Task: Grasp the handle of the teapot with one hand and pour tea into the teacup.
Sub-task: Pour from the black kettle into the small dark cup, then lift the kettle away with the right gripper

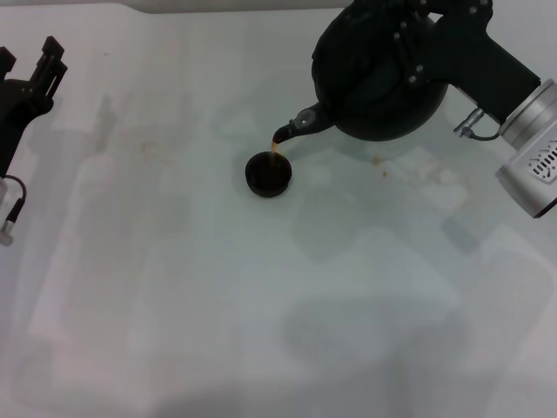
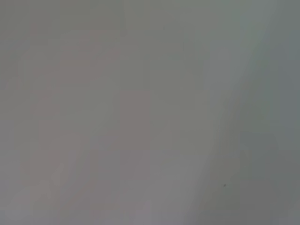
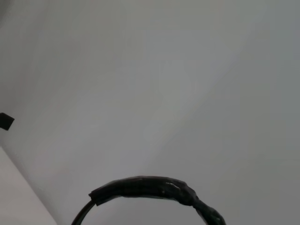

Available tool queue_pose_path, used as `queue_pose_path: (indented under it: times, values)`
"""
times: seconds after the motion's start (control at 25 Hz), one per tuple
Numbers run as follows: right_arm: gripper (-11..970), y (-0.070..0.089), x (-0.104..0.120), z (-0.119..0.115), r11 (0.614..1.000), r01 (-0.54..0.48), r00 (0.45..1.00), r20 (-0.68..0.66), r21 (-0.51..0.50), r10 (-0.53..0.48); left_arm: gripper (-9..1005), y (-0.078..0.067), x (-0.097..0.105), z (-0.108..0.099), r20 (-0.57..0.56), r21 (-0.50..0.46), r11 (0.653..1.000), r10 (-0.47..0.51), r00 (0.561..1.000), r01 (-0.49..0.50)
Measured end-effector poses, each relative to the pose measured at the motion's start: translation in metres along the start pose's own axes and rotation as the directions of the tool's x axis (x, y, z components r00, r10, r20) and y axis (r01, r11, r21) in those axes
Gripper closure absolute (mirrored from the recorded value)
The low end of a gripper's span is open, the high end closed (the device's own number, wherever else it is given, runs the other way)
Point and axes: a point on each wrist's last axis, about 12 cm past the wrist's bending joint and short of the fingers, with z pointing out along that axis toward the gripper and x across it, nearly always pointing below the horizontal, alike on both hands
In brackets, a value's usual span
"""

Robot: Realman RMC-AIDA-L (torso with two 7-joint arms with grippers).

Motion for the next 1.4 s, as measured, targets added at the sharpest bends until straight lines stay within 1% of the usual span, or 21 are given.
queue_pose_path:
  times: [0.32, 0.6, 1.04, 1.16, 1.4]
  values:
    - [835, 0.0001, -0.0001, 0.0001, 1.000, 0.002, 1.000, 0.000, -0.001, -0.002, 223, 0.0004, 0.0008, 0.0000, -0.007, -0.004, 1.000, 0.000, 1.000, 0.000]
    - [837, -0.0001, 0.0002, 0.0001, 0.999, 0.035, 0.999, -0.002, 0.001, -0.035, 223, 0.0005, 0.0009, 0.0000, -0.008, -0.004, 1.000, 0.000, 1.000, 0.000]
    - [838, 0.0001, 0.0009, -0.0009, 1.000, 0.027, 1.000, -0.007, 0.005, -0.027, 223, 0.0005, 0.0009, 0.0000, -0.008, -0.004, 1.000, 0.000, 1.000, 0.000]
    - [838, 0.0005, 0.0021, -0.0016, 1.000, 0.005, 1.000, -0.014, 0.004, -0.005, 223, 0.0005, 0.0009, 0.0000, -0.008, -0.004, 1.000, 0.000, 1.000, 0.000]
    - [838, -0.0009, 0.0063, -0.0049, 0.992, -0.122, 0.992, -0.036, 0.016, 0.122, 222, 0.0005, 0.0010, 0.0000, -0.009, -0.005, 1.000, 0.000, 1.000, 0.000]
